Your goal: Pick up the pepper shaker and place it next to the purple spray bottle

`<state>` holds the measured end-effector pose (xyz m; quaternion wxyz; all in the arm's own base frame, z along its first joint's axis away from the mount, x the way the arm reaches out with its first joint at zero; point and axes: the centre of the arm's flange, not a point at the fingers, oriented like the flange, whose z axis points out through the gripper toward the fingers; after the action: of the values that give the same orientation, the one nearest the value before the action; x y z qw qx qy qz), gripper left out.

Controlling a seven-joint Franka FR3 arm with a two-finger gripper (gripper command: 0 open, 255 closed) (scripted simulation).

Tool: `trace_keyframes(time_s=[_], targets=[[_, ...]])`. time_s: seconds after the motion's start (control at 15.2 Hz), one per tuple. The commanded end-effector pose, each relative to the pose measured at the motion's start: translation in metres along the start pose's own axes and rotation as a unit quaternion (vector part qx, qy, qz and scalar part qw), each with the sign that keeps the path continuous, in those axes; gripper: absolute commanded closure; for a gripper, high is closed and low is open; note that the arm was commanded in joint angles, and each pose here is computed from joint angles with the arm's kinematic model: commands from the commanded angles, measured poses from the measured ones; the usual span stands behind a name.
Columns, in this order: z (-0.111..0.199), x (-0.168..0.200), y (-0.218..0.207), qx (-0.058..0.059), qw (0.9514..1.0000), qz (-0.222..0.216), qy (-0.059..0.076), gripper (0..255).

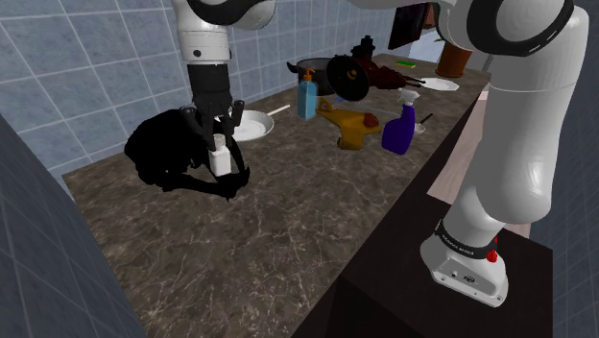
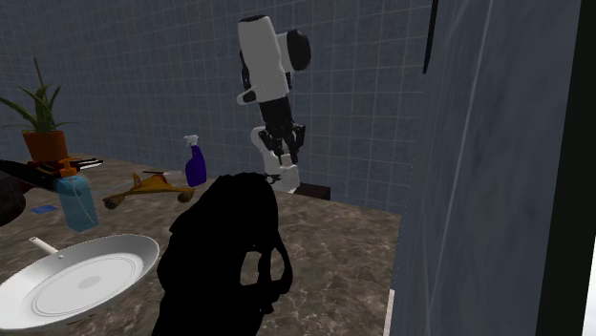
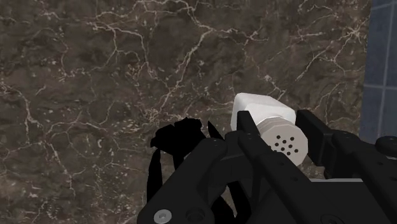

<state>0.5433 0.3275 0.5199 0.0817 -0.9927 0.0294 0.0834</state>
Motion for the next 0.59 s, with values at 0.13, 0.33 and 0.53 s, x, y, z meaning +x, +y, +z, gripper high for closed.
trace_keyframes(time_s=[0.13, 0.33, 0.53], targets=[[-0.021, -0.003, -0.003, 0.000, 1.0000, 0.000, 0.000, 255], [-0.036, -0.006, -0.005, 0.000, 1.0000, 0.000, 0.000, 255], [-0.052, -0.009, -0.008, 0.000, 1.0000, 0.000, 0.000, 255]])
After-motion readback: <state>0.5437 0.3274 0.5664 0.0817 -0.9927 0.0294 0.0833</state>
